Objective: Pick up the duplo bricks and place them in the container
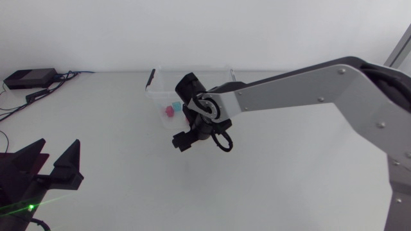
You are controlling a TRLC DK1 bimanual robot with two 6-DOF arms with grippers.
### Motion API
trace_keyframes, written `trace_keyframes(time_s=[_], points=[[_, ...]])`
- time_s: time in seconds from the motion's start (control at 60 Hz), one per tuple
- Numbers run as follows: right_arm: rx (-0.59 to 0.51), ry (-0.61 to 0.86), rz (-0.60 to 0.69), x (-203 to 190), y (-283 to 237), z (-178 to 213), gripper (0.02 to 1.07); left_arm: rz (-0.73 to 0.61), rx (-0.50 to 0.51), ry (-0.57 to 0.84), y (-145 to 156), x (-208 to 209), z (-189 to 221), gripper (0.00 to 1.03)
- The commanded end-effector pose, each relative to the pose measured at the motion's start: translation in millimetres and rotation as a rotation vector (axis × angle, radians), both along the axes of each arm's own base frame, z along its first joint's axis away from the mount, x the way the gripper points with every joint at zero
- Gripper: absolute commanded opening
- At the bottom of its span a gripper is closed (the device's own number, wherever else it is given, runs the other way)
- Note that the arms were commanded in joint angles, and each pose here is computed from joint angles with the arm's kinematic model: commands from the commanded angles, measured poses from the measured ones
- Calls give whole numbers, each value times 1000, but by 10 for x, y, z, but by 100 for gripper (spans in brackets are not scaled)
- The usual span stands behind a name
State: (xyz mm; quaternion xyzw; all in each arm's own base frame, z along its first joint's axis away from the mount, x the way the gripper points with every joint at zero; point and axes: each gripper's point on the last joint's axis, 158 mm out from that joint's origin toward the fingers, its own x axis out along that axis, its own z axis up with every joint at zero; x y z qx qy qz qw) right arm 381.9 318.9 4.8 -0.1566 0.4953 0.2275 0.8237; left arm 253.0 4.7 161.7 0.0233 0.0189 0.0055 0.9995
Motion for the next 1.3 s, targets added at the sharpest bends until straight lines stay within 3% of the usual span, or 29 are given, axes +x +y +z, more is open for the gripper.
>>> trace_keyframes(time_s=[0.0, 0.3, 0.817, 1.283], points=[[-13, 52, -61, 44, -3, -210, 101, 13, -22, 14, 28, 2, -91, 98], [-35, 102, -148, 193, -87, -407, 101, -10, -22, 14, -31, 3, -91, 98], [-33, 80, -229, 457, -119, -397, 96, -77, -21, 15, -202, -1, -91, 98], [-52, 103, -268, 568, -170, -423, 68, -117, -21, 15, -302, -9, -91, 98]])
